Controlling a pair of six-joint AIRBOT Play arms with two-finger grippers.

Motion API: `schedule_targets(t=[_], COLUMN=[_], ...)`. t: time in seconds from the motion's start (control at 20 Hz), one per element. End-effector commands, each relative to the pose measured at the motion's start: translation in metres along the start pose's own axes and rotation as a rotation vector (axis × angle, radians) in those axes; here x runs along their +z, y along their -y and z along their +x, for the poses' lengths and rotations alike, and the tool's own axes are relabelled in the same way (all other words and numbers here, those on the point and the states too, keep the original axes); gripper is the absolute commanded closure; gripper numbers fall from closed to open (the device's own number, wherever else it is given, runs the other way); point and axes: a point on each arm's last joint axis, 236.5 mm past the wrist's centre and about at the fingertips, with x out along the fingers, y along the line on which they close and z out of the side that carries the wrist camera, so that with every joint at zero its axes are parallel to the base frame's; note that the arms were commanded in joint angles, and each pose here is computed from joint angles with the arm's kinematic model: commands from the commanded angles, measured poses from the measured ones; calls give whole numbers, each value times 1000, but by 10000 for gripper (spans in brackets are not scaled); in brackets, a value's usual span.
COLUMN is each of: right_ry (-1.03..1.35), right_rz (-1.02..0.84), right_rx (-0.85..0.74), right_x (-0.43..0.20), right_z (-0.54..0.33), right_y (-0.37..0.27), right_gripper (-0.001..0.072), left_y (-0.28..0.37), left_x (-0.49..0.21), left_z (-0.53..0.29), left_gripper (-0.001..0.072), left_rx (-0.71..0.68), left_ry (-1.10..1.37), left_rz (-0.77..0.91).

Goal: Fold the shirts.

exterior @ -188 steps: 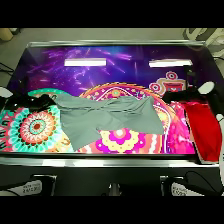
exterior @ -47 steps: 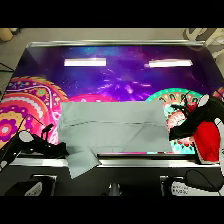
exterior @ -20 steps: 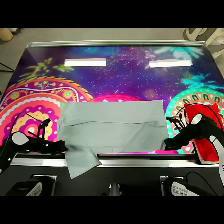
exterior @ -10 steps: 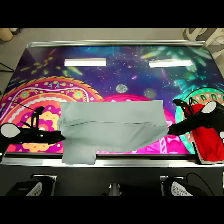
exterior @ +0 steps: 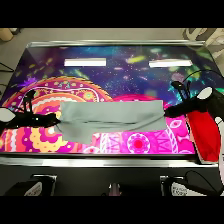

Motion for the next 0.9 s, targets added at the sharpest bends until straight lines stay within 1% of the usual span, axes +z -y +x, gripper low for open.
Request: schedule_targets(t=[0.0, 0.25, 0.55, 0.8, 0.85], right_ry=[11, 93, 177, 38, 15], right_rz=[0, 5, 58, 81, 83], right_rx=[-77, -110, -56, 35, 50], right_x=[29, 61, 82, 50, 45], right_z=[5, 10, 34, 66, 69], right_y=[29, 45, 45, 35, 32], right_gripper=[702, 701, 701, 699, 699], left_y=[-6, -6, -17, -35, -43], left_x=[41, 98, 119, 102, 96], left_z=[8, 20, 50, 84, 87], left_gripper=[686, 685, 685, 683, 673], left_rx=[13, 10, 12, 19, 41], left_ry=[15, 35, -3, -100, -128], left_rz=[29, 37, 30, -12, -37])
